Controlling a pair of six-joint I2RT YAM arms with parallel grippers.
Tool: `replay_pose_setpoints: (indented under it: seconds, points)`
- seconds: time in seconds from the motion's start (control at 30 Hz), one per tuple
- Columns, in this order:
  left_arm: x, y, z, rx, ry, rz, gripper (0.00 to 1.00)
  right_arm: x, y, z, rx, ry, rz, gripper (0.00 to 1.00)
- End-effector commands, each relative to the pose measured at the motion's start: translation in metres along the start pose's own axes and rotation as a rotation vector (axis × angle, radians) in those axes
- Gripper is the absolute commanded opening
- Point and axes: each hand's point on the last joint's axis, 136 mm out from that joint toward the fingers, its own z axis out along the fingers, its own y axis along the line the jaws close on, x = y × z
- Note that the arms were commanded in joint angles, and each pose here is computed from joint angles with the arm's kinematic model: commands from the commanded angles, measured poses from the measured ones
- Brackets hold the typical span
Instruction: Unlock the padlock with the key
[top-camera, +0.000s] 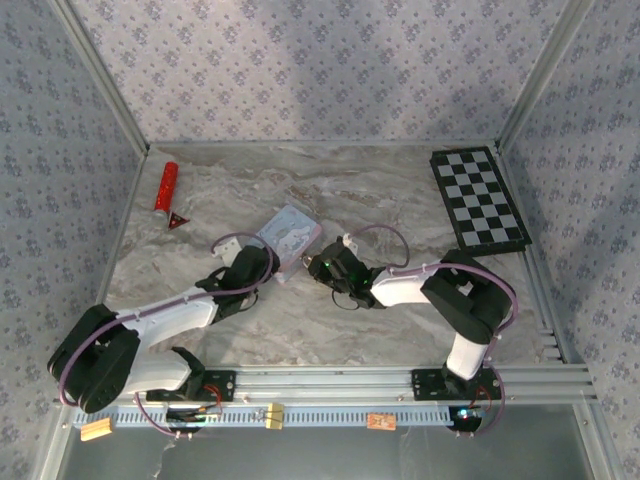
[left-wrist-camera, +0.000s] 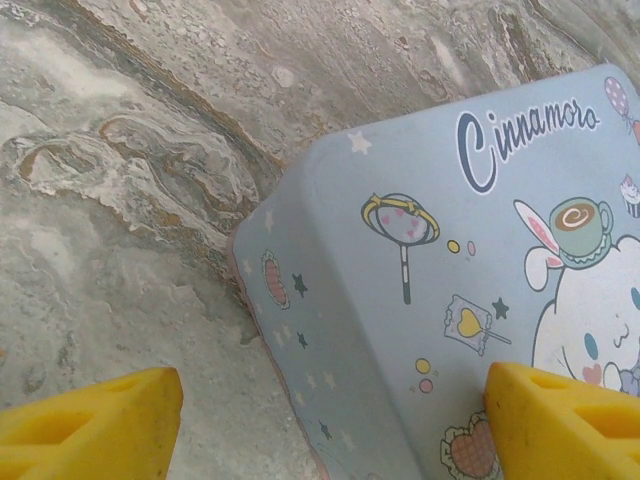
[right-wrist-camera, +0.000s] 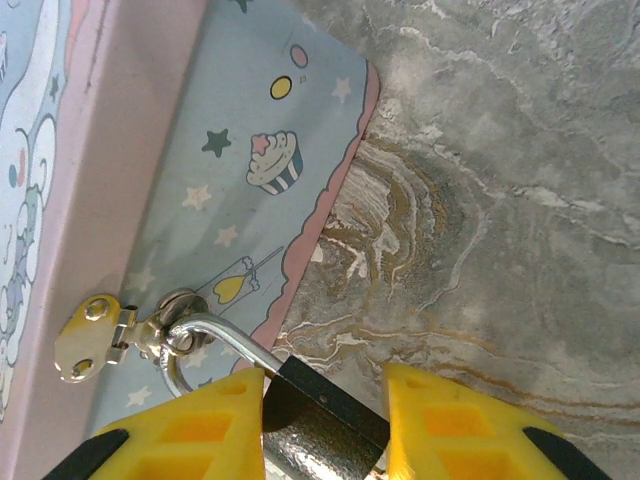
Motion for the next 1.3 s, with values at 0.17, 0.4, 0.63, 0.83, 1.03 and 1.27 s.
replay_pose_setpoints:
  seconds: [0.17,0.4,0.63,0.83,1.03,1.27]
  points:
    - [0.018,0.002,-0.006,-0.025,0.062,0.042,0.79,-0.016,0.011,-0.003,-0.031,-0.044,0.050,0.29]
    - [0.025,-0.006,-0.011,-0.007,0.066,0.055,0.79,-0.024,0.005,-0.007,-0.005,-0.074,0.098,0.29]
    - [0.031,-0.012,-0.014,0.010,0.076,0.067,0.79,-0.025,-0.013,-0.006,0.059,-0.085,0.108,0.27]
    - [0.032,-0.017,-0.015,0.016,0.077,0.078,0.79,-0.030,-0.022,-0.009,0.085,-0.104,0.125,0.27]
    - [0.038,-0.026,-0.014,0.034,0.095,0.088,0.79,-0.037,-0.009,-0.009,0.057,-0.110,0.156,0.27]
    - [0.046,-0.037,-0.012,0.053,0.112,0.108,0.79,-0.038,0.005,-0.007,0.019,-0.096,0.177,0.26]
